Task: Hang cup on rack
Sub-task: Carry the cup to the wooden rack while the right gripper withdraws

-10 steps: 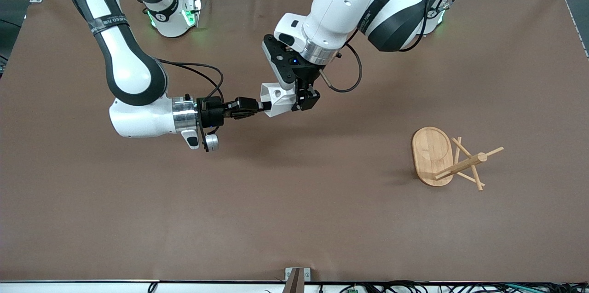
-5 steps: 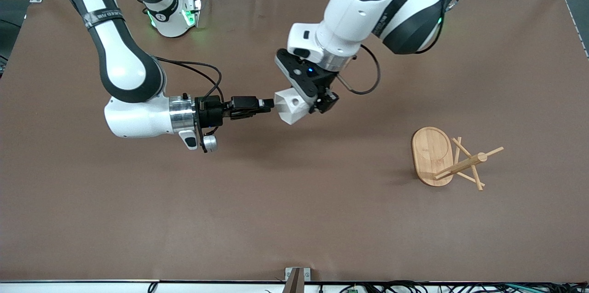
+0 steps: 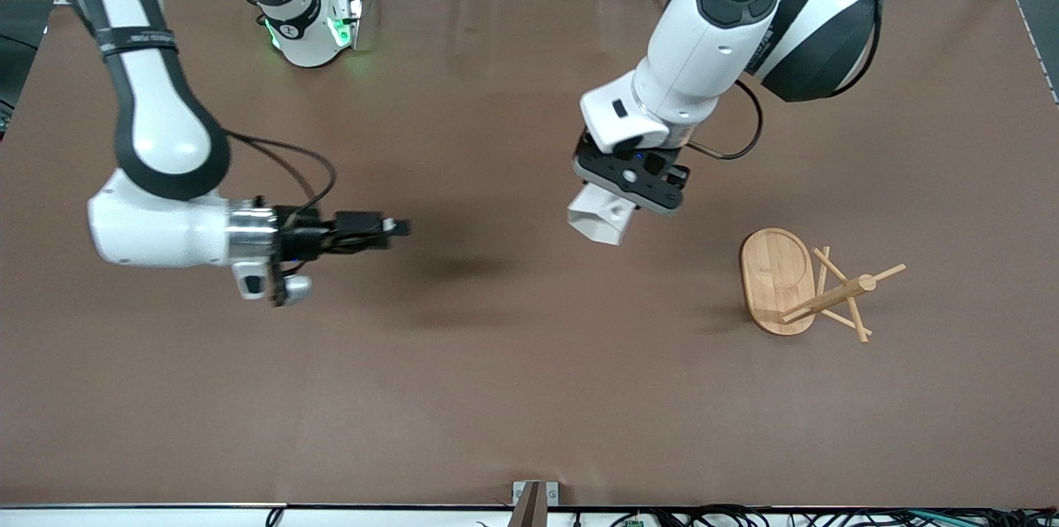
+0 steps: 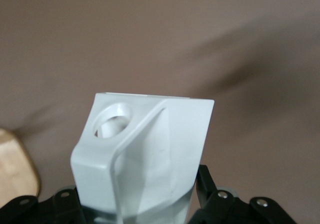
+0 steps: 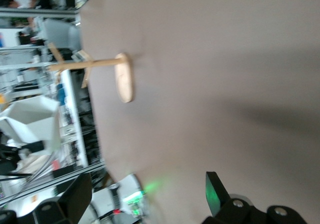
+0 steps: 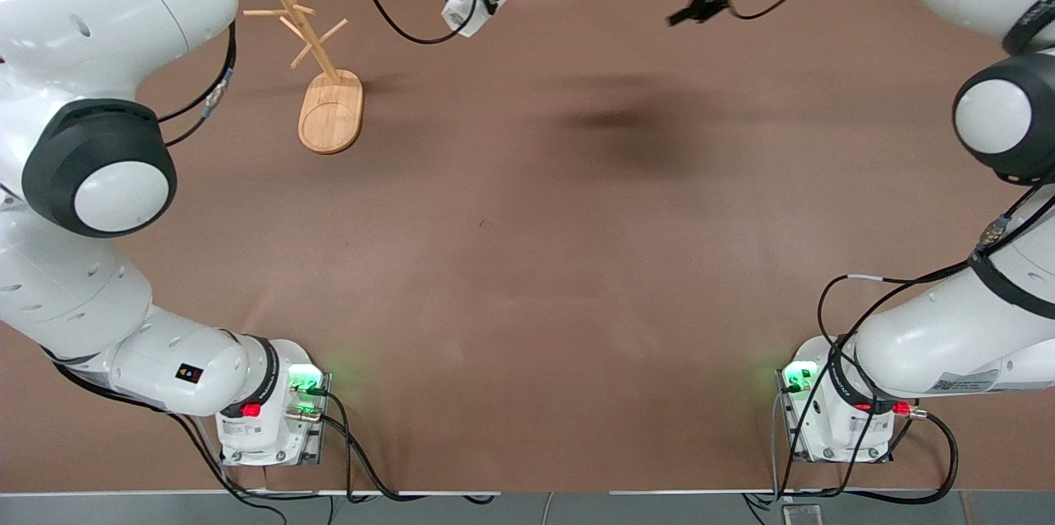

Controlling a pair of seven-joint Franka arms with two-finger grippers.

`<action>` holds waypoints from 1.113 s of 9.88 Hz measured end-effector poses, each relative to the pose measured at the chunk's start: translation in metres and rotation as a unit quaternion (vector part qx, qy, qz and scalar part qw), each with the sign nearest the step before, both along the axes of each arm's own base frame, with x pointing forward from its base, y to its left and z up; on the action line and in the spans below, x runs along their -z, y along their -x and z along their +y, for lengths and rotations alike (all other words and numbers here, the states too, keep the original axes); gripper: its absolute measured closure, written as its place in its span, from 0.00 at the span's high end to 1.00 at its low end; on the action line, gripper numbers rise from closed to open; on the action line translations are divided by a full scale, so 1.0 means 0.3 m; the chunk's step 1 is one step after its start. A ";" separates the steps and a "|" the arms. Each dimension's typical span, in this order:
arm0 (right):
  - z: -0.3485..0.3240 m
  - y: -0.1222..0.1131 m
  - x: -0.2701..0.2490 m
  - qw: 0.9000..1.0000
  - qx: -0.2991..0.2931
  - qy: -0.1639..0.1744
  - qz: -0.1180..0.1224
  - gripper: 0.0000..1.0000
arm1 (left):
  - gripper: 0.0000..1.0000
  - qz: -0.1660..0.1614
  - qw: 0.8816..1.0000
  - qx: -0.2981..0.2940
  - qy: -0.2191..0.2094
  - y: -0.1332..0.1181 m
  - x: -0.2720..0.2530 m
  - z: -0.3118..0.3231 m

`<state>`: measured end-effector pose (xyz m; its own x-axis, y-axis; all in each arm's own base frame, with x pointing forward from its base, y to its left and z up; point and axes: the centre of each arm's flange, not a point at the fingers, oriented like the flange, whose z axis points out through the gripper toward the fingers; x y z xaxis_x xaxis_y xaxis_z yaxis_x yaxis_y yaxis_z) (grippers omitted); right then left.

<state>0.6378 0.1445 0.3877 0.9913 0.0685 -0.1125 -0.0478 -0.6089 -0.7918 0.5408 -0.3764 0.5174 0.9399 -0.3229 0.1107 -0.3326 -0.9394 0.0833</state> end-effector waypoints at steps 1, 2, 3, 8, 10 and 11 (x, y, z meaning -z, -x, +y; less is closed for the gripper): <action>-0.134 -0.020 0.009 0.999 0.012 0.030 -0.006 1.00 | 0.80 0.002 0.999 -0.046 -0.017 0.009 0.027 0.010; -0.253 -0.031 0.012 0.998 0.021 0.060 -0.011 1.00 | 0.80 0.001 0.995 -0.089 -0.037 0.025 0.053 0.021; -0.357 -0.034 -0.001 0.995 0.024 0.095 -0.021 1.00 | 0.80 0.000 0.991 -0.121 -0.059 0.040 0.079 0.041; -0.801 0.041 -0.246 0.944 0.009 0.321 -0.080 1.00 | 0.80 0.016 0.978 -0.162 -0.128 0.015 0.177 0.201; -0.854 0.081 -0.447 0.914 -0.007 0.392 -0.105 1.00 | 0.80 0.012 0.976 -0.162 -0.142 -0.002 0.195 0.242; -0.847 0.094 -0.563 0.902 -0.015 0.415 -0.117 1.00 | 0.80 0.011 0.977 -0.156 -0.144 -0.019 0.194 0.272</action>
